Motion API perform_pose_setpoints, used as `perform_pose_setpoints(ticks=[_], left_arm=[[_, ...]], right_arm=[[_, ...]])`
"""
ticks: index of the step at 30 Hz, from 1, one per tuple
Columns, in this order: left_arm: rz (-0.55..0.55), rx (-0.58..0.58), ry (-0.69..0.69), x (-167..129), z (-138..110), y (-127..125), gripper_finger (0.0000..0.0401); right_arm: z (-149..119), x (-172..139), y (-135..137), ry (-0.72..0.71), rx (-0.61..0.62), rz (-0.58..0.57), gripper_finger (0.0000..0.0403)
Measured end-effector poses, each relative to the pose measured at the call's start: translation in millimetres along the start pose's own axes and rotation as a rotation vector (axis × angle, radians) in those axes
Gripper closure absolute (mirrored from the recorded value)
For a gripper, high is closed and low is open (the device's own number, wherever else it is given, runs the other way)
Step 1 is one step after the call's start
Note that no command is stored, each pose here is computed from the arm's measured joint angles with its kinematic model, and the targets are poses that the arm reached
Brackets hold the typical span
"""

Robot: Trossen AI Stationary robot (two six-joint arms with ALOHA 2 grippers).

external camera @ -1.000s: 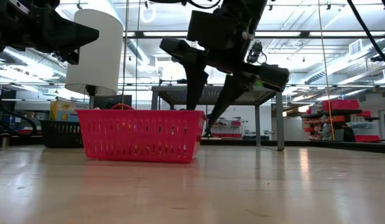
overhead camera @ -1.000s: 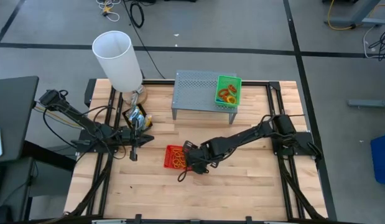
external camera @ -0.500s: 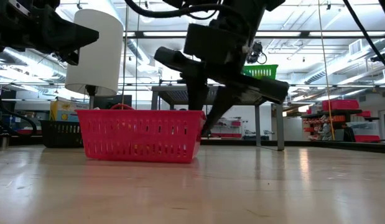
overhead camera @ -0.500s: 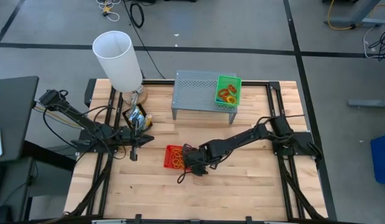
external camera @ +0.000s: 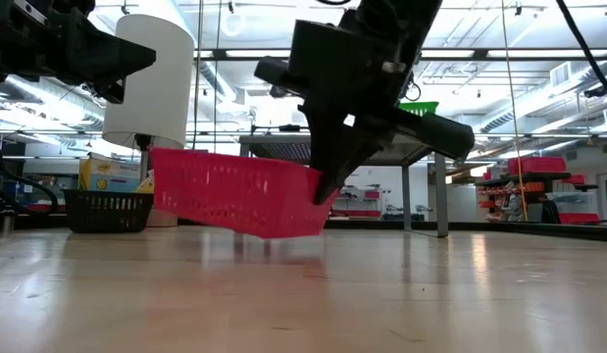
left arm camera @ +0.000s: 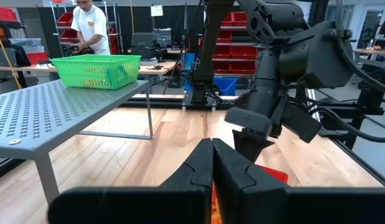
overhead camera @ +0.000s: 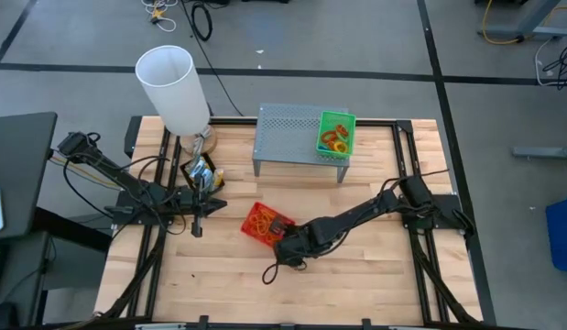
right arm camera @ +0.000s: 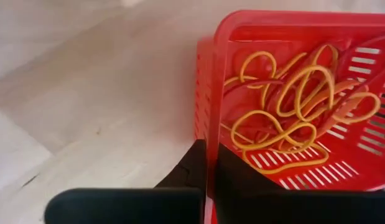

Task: Pick & Place Office Desk Supplies
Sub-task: Put the red bin on the shelf

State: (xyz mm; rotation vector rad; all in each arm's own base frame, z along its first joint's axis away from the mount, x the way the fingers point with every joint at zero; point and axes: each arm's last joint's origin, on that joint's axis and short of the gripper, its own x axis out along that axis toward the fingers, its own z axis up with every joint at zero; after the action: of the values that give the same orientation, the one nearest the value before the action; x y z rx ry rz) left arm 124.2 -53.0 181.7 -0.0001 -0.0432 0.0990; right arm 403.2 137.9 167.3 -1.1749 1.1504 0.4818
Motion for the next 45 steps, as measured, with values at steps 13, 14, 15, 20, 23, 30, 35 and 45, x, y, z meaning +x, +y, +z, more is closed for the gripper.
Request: perform_pose_setpoints(ticks=[13, 14, 15, 20, 23, 30, 35, 45], left_arm=[[0.0, -0.015, -0.001, 0.0, 0.1, 0.0, 0.0396], [0.0, -0.015, -0.001, 0.0, 0.1, 0.0, 0.0396], [0.0, -0.015, -0.001, 0.0, 0.1, 0.0, 0.0396], [0.0, -0.014, -0.001, 0.0, 0.1, 0.0, 0.0396], [0.0, -0.014, -0.001, 0.0, 0.1, 0.0, 0.0396], [-0.001, -0.014, -0.001, 0.0, 0.1, 0.0, 0.0396], [0.0, -0.012, -0.001, 0.0, 0.1, 0.0, 0.0396], [0.0, -0.011, -0.001, 0.0, 0.1, 0.0, 0.0396]], right_arm=[[5.3, -31.0, 13.7, 0.181, 0.275, -0.012, 0.0396], [5.8, -37.3, 12.1, 0.198, 0.288, -0.018, 0.0396], [5.6, -44.3, 8.5, 0.209, 0.305, -0.018, 0.0396], [1.2, -78.5, -16.7, 0.216, 0.402, -0.026, 0.0396], [-8.5, -97.4, -38.5, 0.206, 0.457, -0.045, 0.0396], [-52.5, -119.8, -85.4, 0.228, 0.549, -0.051, 0.0396], [-95.7, -119.2, -112.4, 0.27, 0.618, -0.02, 0.0396], [-161.2, -104.9, -139.7, 0.292, 0.732, 0.073, 0.0396]])
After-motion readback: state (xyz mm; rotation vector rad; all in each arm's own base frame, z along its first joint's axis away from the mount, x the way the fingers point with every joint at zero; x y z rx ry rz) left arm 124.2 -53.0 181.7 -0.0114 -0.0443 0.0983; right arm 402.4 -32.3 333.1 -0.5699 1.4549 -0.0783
